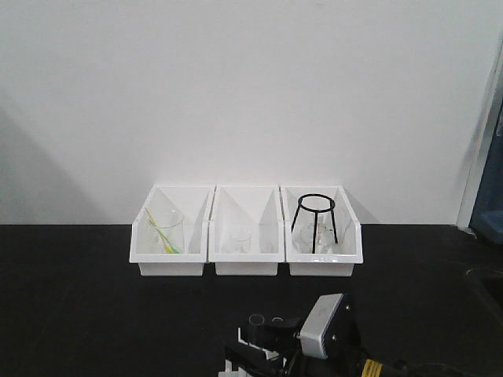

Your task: Flip and reinsert test tube from rack

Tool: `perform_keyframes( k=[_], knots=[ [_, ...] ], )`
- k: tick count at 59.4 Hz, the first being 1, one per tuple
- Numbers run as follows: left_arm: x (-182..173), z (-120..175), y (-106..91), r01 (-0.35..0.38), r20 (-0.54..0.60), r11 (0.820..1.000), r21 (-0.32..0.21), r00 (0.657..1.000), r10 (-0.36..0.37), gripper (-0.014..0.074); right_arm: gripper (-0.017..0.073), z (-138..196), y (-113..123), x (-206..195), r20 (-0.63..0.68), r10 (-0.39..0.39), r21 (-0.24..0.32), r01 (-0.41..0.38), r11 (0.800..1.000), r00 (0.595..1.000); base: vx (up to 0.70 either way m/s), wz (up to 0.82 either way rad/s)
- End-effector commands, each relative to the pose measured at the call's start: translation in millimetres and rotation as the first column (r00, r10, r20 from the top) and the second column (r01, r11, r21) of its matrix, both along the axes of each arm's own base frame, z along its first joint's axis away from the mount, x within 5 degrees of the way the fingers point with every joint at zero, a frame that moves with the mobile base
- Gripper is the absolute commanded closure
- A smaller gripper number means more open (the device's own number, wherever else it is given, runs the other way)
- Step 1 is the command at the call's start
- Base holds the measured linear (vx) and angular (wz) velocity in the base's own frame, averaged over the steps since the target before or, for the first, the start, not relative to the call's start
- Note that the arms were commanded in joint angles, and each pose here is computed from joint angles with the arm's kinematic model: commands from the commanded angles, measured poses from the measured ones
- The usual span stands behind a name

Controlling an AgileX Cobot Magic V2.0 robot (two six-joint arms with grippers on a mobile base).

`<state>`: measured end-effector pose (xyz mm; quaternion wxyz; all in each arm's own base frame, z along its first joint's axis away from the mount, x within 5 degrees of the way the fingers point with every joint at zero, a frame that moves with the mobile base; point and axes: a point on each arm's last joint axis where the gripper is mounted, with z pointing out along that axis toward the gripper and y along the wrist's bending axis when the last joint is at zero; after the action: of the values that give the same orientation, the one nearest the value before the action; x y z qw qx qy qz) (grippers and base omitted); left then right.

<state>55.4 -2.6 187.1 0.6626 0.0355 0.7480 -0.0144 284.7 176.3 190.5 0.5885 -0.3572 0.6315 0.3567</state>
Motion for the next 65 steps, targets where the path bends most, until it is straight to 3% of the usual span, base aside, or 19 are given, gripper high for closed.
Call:
perform_keyframes(
  k=[1,17,22,26,27,31,33,37,40,44,46,48,51,54,56,59,60,62,65],
  knots=[
    [-0.1,8.9,-1.3,0.015,0.088,1.000,-0.021,0.996,-0.013,0.0599,0.0574,62.5,-2.5,-4.3,0.158,-0.011,0.143,-0.012,0.990,0.987,0.00,0.00],
    [-0.1,8.9,-1.3,0.015,0.088,1.000,-0.021,0.996,-0.013,0.0599,0.0573,183.9,-22.7,-11.7,0.291,-0.225,0.129,0.195,0.972,0.930,0.00,0.00],
    [-0.1,8.9,-1.3,0.015,0.088,1.000,-0.021,0.996,-0.013,0.0599,0.0573,203.0,-29.1,-15.3,0.368,-0.266,0.044,0.269,0.962,0.891,0.00,0.00],
    [-0.1,8.9,-1.3,0.015,0.088,1.000,-0.021,0.996,-0.013,0.0599,0.0573,209.6,-31.6,-19.5,0.521,-0.217,-0.109,0.316,0.942,0.825,0.00,0.00],
    [-0.1,8.9,-1.3,0.015,0.088,1.000,-0.021,0.996,-0.013,0.0599,0.0573,208.3,-32.7,-21.3,0.623,-0.144,-0.224,0.352,0.909,0.769,0.00,0.00],
    [-0.1,8.9,-1.3,0.015,0.088,1.000,-0.021,0.996,-0.013,0.0599,0.0573,202.1,-34.6,-24.8,0.775,0.079,-0.430,0.431,0.793,0.627,0.00,0.00],
    [-0.1,8.9,-1.3,0.015,0.088,1.000,-0.021,0.996,-0.013,0.0599,0.0573,196.9,-35.0,-25.4,0.812,0.262,-0.535,0.484,0.692,0.522,0.00,0.00],
    [-0.1,8.9,-1.3,0.015,0.088,1.000,-0.021,0.996,-0.013,0.0599,0.0573,189.3,-35.9,-25.9,0.774,0.508,-0.629,0.557,0.542,0.379,0.00,0.00],
    [-0.1,8.9,-1.3,0.015,0.088,1.000,-0.021,0.996,-0.013,0.0599,0.0572,185.9,-35.9,-26.7,0.733,0.596,-0.655,0.574,0.491,0.327,0.00,0.00],
    [-0.1,8.9,-1.3,0.015,0.088,1.000,-0.021,0.996,-0.013,0.0599,0.0571,186.2,-34.3,-28.3,0.745,0.570,-0.655,0.543,0.526,0.346,0.00,0.00],
    [-0.1,8.9,-1.3,0.015,0.088,1.000,-0.021,0.996,-0.013,0.0599,0.0570,187.5,-33.8,-28.5,0.764,0.517,-0.644,0.519,0.563,0.386,0.00,0.00],
    [-0.1,8.9,-1.3,0.015,0.088,1.000,-0.021,0.996,-0.013,0.0599,0.0570,190.2,-33.8,-27.8,0.786,0.427,-0.615,0.494,0.614,0.447,0.00,0.00],
    [-0.1,8.9,-1.3,0.015,0.088,1.000,-0.021,0.996,-0.013,0.0599,0.0570,195.5,-34.9,-25.7,0.787,0.224,-0.534,0.453,0.714,0.575,0.00,0.00],
    [-0.1,8.9,-1.3,0.015,0.088,1.000,-0.021,0.996,-0.013,0.0599,0.0570,202.8,-38.5,-22.6,0.684,-0.062,-0.374,0.422,0.826,0.727,0.00,0.00],
    [-0.1,8.9,-1.3,0.015,0.088,1.000,-0.021,0.996,-0.013,0.0599,0.0570,206.3,-42.0,-20.2,0.550,-0.232,-0.248,0.422,0.872,0.802,0.00,0.00],
    [-0.1,8.9,-1.3,0.015,0.088,1.000,-0.021,0.996,-0.013,0.0599,0.0570,208.5,-47.1,-16.5,0.310,-0.406,-0.076,0.448,0.891,0.860,0.00,0.00],
    [-0.1,8.9,-1.3,0.015,0.088,1.000,-0.021,0.996,-0.013,0.0599,0.0570,208.6,-47.7,-16.1,0.279,-0.422,-0.057,0.453,0.890,0.863,0.00,0.00],
    [-0.1,8.9,-1.3,0.015,0.088,1.000,-0.021,0.996,-0.013,0.0599,0.0570,207.6,-51.9,-13.1,0.113,-0.495,0.028,0.495,0.868,0.861,0.00,0.00],
    [-0.1,8.9,-1.3,0.015,0.088,1.000,-0.021,0.996,-0.013,0.0599,0.0570,205.4,-55.0,-10.6,-0.003,-0.534,0.072,0.533,0.843,0.845,0.00,0.00]
  ],
)
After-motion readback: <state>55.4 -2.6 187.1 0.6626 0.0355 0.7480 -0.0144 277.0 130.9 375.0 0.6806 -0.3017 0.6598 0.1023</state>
